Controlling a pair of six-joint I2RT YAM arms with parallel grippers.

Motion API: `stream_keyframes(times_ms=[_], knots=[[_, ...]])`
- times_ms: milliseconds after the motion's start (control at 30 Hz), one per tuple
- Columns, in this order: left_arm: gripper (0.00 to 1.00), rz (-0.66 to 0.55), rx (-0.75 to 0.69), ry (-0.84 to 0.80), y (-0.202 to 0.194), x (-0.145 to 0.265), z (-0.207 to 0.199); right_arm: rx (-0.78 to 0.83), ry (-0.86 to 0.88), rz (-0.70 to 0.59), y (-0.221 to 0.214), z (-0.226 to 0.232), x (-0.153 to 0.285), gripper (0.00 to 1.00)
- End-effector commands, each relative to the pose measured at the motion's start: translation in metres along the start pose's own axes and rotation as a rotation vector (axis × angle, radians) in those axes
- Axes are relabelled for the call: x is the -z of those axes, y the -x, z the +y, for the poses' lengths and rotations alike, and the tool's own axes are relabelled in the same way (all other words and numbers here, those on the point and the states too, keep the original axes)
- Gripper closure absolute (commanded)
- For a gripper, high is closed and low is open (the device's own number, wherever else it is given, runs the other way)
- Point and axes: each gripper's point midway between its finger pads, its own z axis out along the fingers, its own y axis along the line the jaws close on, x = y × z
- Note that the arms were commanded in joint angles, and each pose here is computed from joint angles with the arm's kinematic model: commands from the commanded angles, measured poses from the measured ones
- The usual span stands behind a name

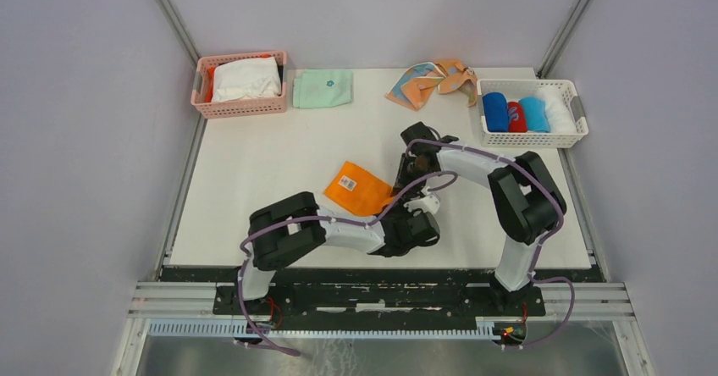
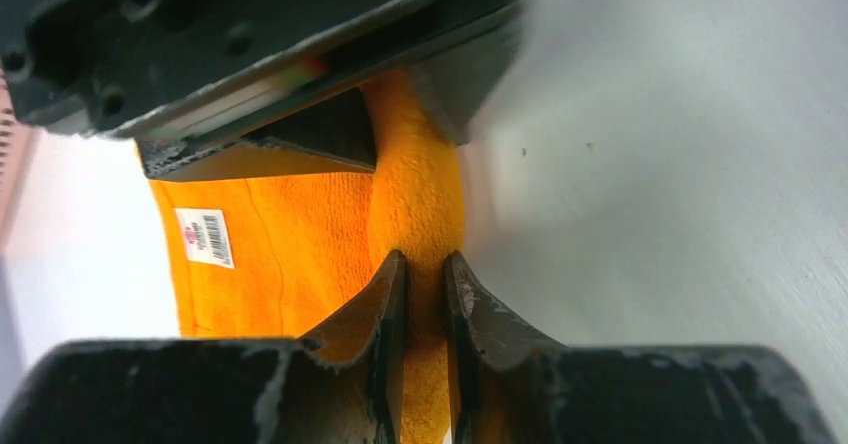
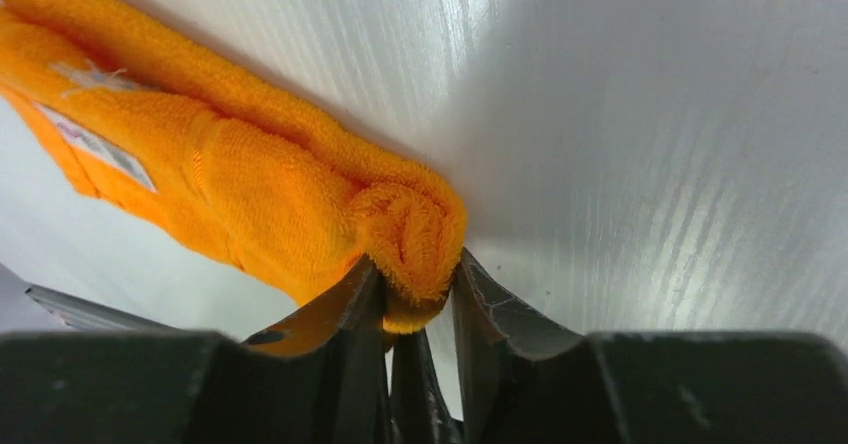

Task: Roll the towels
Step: Roll the towel at the center of the board.

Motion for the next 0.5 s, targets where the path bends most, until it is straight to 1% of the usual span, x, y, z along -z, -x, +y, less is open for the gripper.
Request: stream_keyframes(times_ms=[0, 100, 200, 300, 467], knots=[[0.97, 0.078, 0.263, -0.231, -0.008, 0.003, -0.007, 0.049, 0.133, -0.102, 0.021, 0.018, 0.038, 0.57], [0.97, 0.102, 0.396, -0.36, -0.005, 0.008, -0.006, 0.038, 0.198, -0.173, 0.034, 0.022, 0.06, 0.46], [0.97, 0.128, 0.516, -0.47, -0.004, 0.009, -0.005, 0.001, 0.24, -0.23, 0.045, 0.018, 0.072, 0.39], [0.97, 0.166, 0.657, -0.593, -0.007, 0.008, -0.002, -0.011, 0.267, -0.261, 0.047, 0.015, 0.075, 0.32], [0.97, 0.209, 0.919, -0.751, -0.012, 0.007, 0.01, -0.004, 0.346, -0.235, 0.038, 0.019, 0.06, 0.29]])
